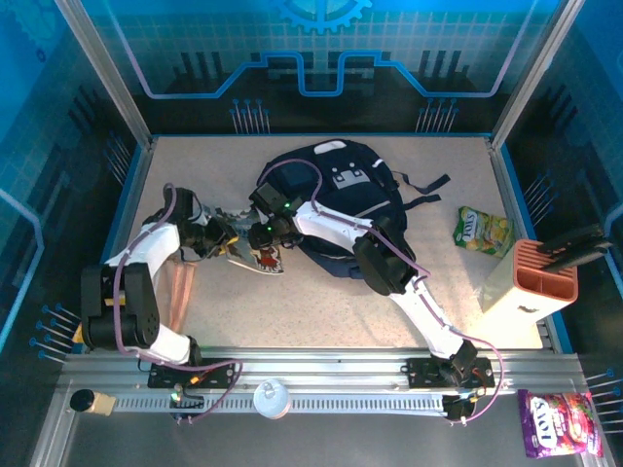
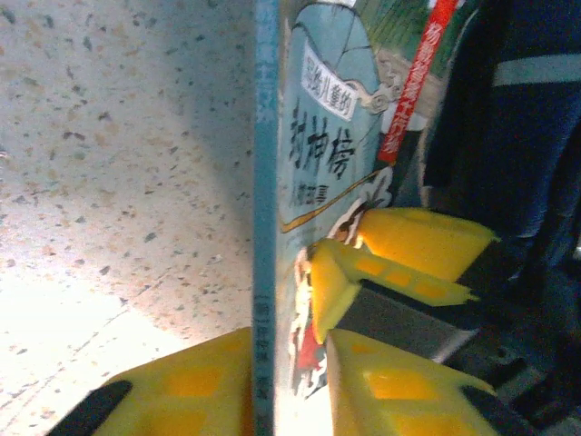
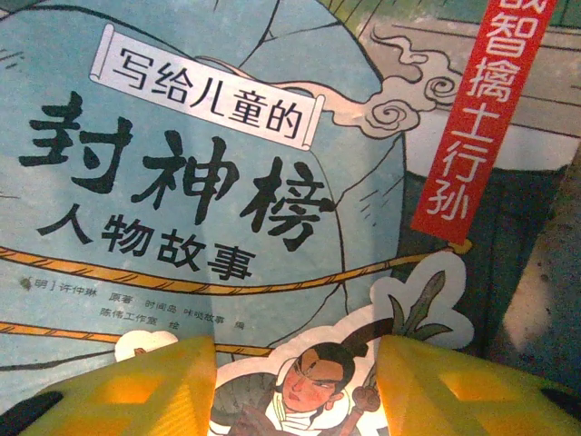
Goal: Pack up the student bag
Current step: Pick up the book from the middle-left of the table, then pass the book.
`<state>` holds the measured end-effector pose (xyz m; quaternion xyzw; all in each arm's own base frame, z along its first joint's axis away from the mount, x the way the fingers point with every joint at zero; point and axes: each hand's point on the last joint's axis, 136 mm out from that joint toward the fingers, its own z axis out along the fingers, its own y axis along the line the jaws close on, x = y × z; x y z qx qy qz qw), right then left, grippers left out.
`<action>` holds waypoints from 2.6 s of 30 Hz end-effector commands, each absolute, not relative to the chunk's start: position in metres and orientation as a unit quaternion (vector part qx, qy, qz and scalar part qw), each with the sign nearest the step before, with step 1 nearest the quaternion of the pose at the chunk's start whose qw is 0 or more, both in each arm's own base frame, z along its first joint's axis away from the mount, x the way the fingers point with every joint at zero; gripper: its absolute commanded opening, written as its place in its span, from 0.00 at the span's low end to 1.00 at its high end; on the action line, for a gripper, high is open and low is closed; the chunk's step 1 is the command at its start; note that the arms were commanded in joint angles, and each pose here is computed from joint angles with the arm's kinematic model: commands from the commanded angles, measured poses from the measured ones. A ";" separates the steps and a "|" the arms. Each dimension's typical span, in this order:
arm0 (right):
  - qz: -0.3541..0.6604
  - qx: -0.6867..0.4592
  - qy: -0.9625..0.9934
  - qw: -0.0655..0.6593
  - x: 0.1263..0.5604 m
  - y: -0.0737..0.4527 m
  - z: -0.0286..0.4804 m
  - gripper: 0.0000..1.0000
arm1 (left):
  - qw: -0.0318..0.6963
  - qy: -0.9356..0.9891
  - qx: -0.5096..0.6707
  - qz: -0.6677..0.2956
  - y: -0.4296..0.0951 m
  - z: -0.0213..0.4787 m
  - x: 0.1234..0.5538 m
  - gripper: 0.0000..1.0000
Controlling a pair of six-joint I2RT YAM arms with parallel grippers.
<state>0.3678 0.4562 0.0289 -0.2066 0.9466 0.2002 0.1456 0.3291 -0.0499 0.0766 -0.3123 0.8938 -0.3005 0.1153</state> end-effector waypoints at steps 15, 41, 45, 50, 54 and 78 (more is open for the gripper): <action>0.301 -0.197 0.901 0.243 0.368 0.426 0.179 0.64 | 0.278 0.874 -0.352 -0.187 0.001 0.158 0.325 0.00; 0.451 0.091 0.833 0.307 0.375 0.275 0.236 0.89 | 0.454 0.667 -0.353 -0.472 -0.096 0.295 0.412 0.00; 0.522 0.110 0.794 0.292 0.374 0.287 0.247 0.94 | 0.448 0.659 -0.352 -0.490 -0.119 0.292 0.419 0.00; 0.584 0.122 0.751 0.285 0.375 0.305 0.263 0.96 | 0.449 0.653 -0.345 -0.503 -0.142 0.293 0.422 0.00; 0.617 0.151 0.726 0.264 0.380 0.315 0.262 0.97 | 0.449 0.651 -0.338 -0.511 -0.154 0.296 0.422 0.00; 0.650 0.257 0.679 0.228 0.422 0.347 0.250 0.68 | 0.452 0.638 -0.350 -0.516 -0.151 0.292 0.423 0.00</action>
